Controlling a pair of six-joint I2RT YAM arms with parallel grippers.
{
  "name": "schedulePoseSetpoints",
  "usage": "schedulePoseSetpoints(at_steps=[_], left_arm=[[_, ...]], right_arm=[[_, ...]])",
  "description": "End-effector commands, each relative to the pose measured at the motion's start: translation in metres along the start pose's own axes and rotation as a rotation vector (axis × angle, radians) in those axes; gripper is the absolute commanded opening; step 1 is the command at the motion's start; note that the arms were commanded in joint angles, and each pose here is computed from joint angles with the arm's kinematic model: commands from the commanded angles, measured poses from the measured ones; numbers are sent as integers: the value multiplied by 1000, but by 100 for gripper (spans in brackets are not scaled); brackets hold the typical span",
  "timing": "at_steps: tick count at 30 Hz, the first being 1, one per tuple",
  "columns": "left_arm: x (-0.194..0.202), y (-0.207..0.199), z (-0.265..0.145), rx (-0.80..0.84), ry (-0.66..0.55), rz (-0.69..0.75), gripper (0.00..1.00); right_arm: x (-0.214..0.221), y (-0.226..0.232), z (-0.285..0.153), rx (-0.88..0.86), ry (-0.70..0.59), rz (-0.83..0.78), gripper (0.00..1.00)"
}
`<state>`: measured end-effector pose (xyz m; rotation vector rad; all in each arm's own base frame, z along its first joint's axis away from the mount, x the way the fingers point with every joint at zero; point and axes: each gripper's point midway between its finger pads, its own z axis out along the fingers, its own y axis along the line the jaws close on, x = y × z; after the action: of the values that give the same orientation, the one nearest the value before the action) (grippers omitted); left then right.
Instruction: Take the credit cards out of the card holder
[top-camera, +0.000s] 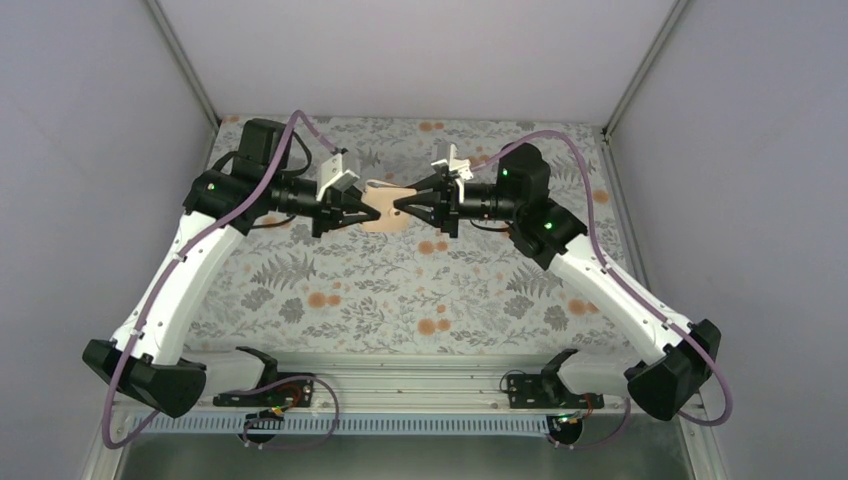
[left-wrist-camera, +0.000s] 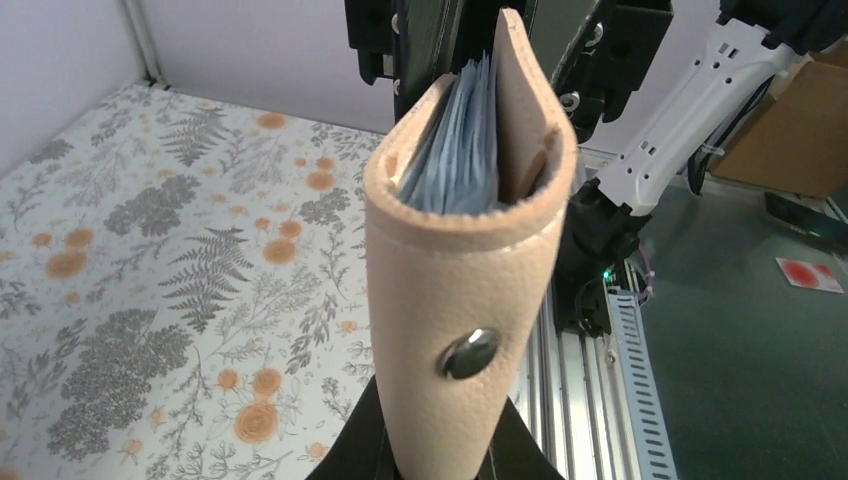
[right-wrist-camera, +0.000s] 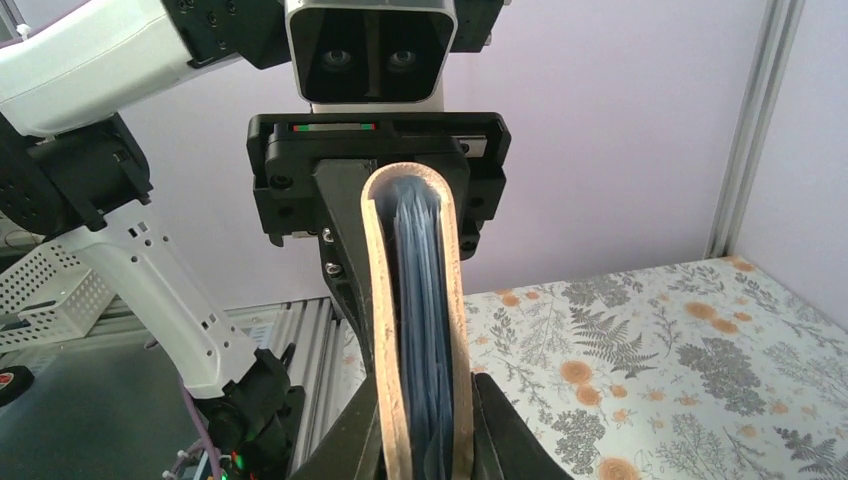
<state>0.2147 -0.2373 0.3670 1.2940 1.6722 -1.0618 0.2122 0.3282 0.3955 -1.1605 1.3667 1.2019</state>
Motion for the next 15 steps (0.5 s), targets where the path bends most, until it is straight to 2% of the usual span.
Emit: schedulePoseSetpoints(at_steps=[1, 3, 4, 5, 7, 10, 15], left_arm=[[-7, -5, -7, -10, -23, 43, 2], [-6, 0, -8, -41, -20, 28, 2], [-3, 8, -7, -80, -11, 2, 2], [-2, 17, -8, -121, -5, -20, 2], [1, 39, -12, -224, 3, -55, 2], [6, 62, -17, -337, 23, -91, 2], [15, 82, -26, -438, 33, -129, 2]], right_arm=[[-14, 4, -4, 20, -23, -23, 5], [-16, -14, -6, 127, -23, 10, 26], [-14, -28, -8, 204, -17, 43, 42], [-16, -42, -12, 294, -17, 70, 47], [-13, -71, -23, 476, -8, 135, 53], [-5, -98, -41, 663, -3, 213, 53], [22, -108, -39, 707, 32, 277, 54]])
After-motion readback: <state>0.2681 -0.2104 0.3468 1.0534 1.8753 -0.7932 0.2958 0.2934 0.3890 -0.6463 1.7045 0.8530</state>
